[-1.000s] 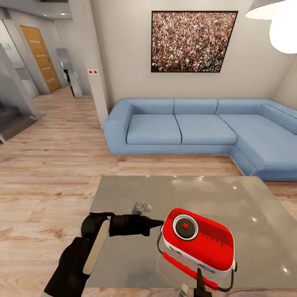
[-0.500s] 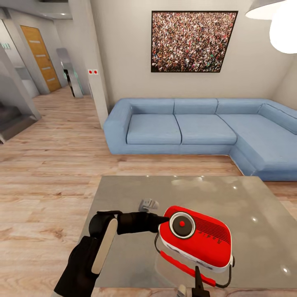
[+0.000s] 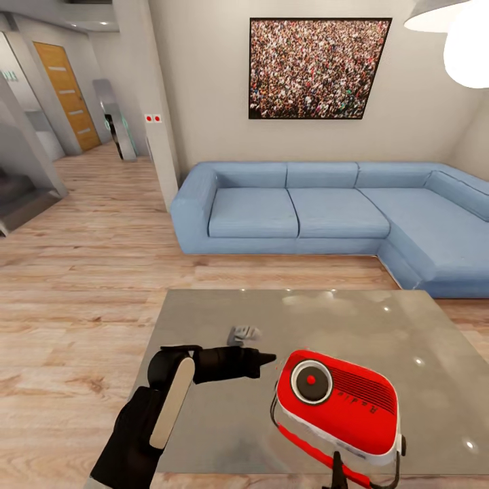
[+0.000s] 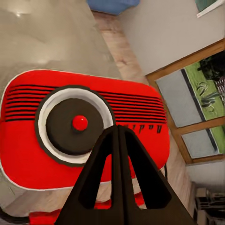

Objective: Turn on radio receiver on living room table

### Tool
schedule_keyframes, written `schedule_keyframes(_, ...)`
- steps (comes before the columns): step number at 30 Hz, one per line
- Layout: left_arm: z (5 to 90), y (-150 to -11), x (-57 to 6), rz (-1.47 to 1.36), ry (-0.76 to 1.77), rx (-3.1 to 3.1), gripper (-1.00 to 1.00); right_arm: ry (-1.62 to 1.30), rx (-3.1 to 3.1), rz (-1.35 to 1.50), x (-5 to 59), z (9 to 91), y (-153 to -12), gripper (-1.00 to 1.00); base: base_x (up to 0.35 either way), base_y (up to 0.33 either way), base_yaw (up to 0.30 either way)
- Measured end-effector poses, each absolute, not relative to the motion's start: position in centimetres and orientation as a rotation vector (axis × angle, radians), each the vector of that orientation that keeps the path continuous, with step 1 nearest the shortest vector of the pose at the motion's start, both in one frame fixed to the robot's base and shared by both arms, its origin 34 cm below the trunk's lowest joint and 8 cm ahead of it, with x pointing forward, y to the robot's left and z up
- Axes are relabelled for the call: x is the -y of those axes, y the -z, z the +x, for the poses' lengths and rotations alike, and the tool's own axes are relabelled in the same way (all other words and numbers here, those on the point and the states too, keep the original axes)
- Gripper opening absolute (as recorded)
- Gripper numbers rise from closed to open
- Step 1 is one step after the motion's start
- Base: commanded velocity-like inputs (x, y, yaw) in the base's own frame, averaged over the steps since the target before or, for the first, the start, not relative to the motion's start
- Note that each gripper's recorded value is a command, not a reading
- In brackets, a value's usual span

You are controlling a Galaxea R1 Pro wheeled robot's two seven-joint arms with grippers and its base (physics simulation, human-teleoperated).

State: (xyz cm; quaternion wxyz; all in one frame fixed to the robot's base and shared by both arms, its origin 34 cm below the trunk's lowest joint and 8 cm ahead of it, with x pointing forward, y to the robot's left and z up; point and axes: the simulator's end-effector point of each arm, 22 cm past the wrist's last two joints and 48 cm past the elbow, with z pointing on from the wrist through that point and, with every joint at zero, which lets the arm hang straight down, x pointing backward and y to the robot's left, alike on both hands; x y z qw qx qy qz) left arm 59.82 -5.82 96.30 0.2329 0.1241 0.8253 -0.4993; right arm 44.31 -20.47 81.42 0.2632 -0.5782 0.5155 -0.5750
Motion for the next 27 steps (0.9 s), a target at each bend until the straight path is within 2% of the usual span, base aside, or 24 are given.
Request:
schedule_keyframes(6, 58.2, -97.2, 9.8, 0.338, 1.402, -2.318, -1.0, 1.597, -1.194, -1.578, 17.6, 45.0, -83.4, -1.0, 0.0, 0.0, 0.0)
schedule_keyframes(8, 57.6, -97.6, 11.1, 0.25, 1.438, -2.391, -1.0, 1.586, -1.201, -1.578, 17.5, 45.0, -83.3, -1.0, 0.0, 0.0, 0.0)
schedule_keyframes(12, 57.1, -97.3, 11.2, 0.188, 1.444, -2.452, -1.0, 1.59, -1.188, -1.578, 17.4, 45.0, -83.4, -1.0, 0.0, 0.0, 0.0)
schedule_keyframes(27, 54.6, -97.6, 13.1, 0.286, 1.458, -2.476, -1.0, 1.587, -1.198, -1.597, 17.7, 45.0, -83.0, -1.0, 0.0, 0.0, 0.0)
